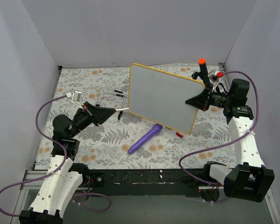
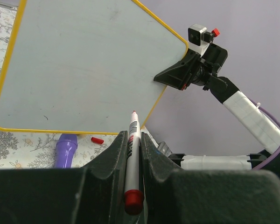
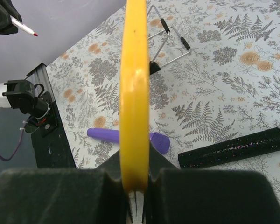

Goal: Write a sentence on the whiteboard

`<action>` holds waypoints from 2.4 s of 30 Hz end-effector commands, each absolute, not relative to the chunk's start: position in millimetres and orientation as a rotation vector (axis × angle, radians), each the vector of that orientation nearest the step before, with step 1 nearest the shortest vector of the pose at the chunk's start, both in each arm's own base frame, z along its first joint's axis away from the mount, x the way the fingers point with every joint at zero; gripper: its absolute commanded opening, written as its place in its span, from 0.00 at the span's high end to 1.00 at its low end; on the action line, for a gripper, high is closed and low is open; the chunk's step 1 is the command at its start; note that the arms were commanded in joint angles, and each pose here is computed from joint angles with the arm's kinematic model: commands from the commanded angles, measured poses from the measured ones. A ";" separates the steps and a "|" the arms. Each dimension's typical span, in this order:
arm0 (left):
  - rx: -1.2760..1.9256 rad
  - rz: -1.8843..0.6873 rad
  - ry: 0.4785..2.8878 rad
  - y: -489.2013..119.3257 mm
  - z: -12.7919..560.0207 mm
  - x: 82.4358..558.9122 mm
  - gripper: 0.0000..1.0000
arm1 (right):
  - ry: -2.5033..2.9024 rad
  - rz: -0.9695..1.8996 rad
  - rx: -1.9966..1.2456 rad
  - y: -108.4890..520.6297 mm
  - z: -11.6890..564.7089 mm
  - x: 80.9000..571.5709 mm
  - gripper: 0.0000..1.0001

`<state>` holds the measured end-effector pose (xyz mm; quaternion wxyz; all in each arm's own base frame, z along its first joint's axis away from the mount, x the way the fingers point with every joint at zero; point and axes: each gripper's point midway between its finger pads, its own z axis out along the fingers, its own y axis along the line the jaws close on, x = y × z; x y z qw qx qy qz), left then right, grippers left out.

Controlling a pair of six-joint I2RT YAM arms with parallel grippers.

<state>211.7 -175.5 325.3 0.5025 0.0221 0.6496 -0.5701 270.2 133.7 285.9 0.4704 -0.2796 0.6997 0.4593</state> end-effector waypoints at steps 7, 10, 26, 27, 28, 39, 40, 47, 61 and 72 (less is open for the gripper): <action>0.078 -1.376 1.564 -177.0 319.2 211.1 1.00 | 1.586 1.144 -0.790 136.4 304.4 264.7 0.99; 0.078 -1.377 1.567 -177.5 317.3 211.6 1.00 | 1.583 1.144 -0.792 135.9 303.4 264.8 0.99; 0.078 -1.378 1.576 -178.1 313.6 213.6 1.00 | 1.594 1.173 -0.773 135.9 301.8 264.2 0.99; 0.077 -1.379 1.575 -178.1 314.3 213.5 1.00 | 1.591 1.170 -0.776 135.9 302.4 264.1 0.99; 0.078 -1.380 1.577 -178.2 313.9 213.5 1.00 | 1.592 1.174 -0.775 136.4 302.1 263.8 0.99; 0.084 -1.201 1.600 -187.9 324.6 228.1 1.00 | 1.587 1.183 -0.773 136.7 303.2 262.2 0.99; 0.124 -1.199 1.609 -196.9 324.3 223.6 1.00 | 1.587 1.185 -0.773 136.8 303.0 262.0 0.99; 0.128 -1.149 1.615 -207.9 330.2 224.0 1.00 | 1.582 1.188 -0.777 137.2 304.4 260.5 0.99; 0.098 -1.133 1.631 -201.6 320.2 218.4 1.00 | 1.583 1.190 -0.774 137.3 303.7 260.3 0.99; 0.081 -1.133 1.617 -198.8 322.0 217.6 1.00 | 1.583 1.196 -0.773 137.5 303.2 259.9 0.99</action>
